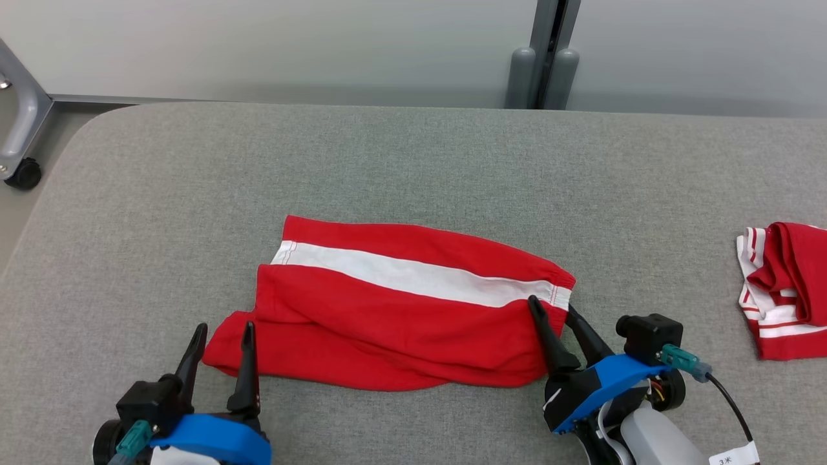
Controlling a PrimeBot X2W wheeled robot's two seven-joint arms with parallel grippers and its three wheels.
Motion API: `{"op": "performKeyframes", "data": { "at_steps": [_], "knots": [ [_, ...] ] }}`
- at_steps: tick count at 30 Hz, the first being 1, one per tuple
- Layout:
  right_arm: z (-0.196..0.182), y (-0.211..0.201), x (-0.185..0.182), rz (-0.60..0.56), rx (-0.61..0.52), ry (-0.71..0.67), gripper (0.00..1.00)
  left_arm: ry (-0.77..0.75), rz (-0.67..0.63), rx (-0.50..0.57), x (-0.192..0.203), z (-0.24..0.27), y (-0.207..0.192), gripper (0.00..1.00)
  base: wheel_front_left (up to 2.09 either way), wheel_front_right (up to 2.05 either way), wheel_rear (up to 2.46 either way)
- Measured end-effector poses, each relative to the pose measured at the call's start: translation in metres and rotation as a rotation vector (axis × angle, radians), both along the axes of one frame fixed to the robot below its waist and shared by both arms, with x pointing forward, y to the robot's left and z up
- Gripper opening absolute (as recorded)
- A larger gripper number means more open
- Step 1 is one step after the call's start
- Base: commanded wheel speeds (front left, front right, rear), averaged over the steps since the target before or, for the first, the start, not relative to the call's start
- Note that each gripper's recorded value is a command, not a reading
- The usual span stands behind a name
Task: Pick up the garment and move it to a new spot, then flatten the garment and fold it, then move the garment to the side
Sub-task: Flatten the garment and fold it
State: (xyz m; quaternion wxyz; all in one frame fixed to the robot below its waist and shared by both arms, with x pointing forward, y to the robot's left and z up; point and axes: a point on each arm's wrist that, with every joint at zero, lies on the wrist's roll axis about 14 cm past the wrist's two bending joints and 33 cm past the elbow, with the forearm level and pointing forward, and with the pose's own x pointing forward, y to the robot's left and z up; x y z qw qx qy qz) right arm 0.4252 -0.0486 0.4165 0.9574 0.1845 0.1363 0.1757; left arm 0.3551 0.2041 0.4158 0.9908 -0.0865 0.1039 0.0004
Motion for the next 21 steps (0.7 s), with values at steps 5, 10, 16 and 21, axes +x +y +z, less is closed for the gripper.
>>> {"op": "performKeyframes", "data": {
  "at_steps": [5, 10, 16, 21],
  "knots": [
    [0.002, 0.001, 0.002, 0.005, -0.003, -0.012, 0.00, -0.031, -0.030, -0.042, 0.016, 0.009, -0.009, 1.00, 0.00, 0.00, 0.00],
    [-0.003, 0.001, 0.001, 0.015, -0.019, -0.015, 0.00, -0.054, -0.091, -0.067, 0.053, 0.020, -0.014, 1.00, 0.00, 0.00, 0.00],
    [-0.013, -0.004, 0.002, 0.012, -0.038, -0.002, 0.00, 0.012, -0.158, -0.035, 0.099, 0.018, -0.009, 1.00, 0.00, 0.00, 0.00],
    [-0.018, -0.009, 0.003, 0.004, -0.048, 0.004, 0.00, 0.187, -0.225, -0.042, 0.109, -0.008, -0.020, 1.00, 0.00, 0.00, 0.00]
  ]
}}
